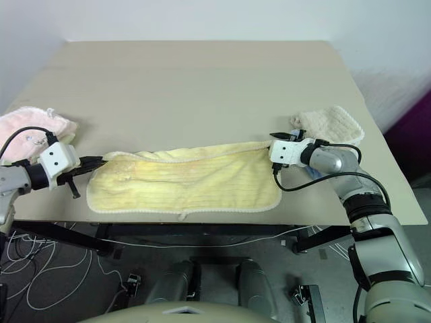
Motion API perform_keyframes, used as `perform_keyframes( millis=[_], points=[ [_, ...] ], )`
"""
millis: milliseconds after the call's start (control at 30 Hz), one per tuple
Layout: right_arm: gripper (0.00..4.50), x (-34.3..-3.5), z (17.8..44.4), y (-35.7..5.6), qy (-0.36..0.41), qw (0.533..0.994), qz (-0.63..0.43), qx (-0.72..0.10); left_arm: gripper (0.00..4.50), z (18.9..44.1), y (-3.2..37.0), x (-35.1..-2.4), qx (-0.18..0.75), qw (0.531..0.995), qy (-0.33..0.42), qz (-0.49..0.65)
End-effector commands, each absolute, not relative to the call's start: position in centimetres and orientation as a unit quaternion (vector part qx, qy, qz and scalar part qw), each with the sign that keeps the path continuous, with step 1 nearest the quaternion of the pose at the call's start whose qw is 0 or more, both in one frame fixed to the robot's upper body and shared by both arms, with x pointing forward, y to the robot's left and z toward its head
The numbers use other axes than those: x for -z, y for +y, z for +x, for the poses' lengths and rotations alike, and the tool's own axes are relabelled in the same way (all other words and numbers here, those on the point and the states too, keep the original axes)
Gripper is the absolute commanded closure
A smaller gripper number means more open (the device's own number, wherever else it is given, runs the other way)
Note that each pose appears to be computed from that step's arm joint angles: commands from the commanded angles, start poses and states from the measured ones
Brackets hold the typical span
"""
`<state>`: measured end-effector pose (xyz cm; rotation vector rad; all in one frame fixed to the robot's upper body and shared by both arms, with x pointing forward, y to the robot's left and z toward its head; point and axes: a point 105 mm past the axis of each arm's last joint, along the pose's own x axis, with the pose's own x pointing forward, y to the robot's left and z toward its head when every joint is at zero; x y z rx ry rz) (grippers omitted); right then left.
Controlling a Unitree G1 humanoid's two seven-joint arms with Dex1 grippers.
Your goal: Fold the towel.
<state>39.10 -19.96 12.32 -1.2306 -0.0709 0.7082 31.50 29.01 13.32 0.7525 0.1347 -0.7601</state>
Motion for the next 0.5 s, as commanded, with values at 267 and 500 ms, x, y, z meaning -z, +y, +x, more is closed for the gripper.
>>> perform_keyframes(
  millis=[267, 500],
  points=[
    [4.47, -14.4, 39.1, -19.6, -0.064, 0.749, -0.58, -0.315, 4.5, 31.8, 29.1, -14.8, 0.338, 0.869, 0.029, 0.361],
    [4.47, -21.6, 39.7, -20.8, -0.117, 0.796, -0.532, -0.264, 4.5, 33.9, 31.0, -19.6, 0.246, 0.931, -0.043, 0.267]
  ],
)
